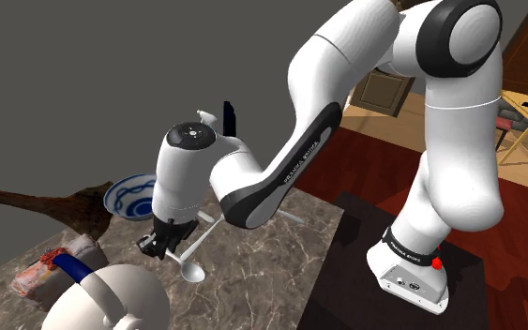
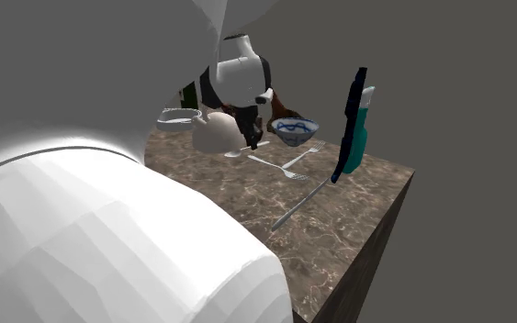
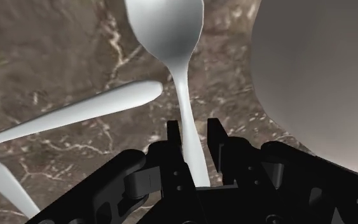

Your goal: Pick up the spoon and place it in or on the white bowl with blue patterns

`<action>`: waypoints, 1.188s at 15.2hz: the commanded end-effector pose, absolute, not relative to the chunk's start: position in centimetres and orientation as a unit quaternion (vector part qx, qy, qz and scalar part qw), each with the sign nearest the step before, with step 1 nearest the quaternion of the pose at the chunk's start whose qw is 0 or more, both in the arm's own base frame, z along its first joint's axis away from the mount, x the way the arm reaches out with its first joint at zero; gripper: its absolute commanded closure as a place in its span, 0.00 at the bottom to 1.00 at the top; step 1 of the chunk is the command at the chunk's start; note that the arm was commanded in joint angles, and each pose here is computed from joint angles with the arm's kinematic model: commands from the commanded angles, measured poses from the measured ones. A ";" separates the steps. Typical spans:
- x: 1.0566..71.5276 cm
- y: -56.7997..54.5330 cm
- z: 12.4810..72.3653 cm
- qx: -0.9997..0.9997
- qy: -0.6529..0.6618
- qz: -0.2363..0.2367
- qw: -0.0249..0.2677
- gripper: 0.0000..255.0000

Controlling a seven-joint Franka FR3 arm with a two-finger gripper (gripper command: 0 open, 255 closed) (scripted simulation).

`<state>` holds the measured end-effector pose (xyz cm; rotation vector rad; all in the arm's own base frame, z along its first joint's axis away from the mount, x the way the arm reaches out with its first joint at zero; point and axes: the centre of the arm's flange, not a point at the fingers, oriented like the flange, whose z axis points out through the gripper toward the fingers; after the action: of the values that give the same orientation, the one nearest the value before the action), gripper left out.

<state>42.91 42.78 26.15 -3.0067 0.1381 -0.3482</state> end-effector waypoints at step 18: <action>43.0 42.8 36.1 -0.991 0.046 -0.115 0.056 1.00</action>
<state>42.96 42.82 35.61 -3.0066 0.1383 -0.3484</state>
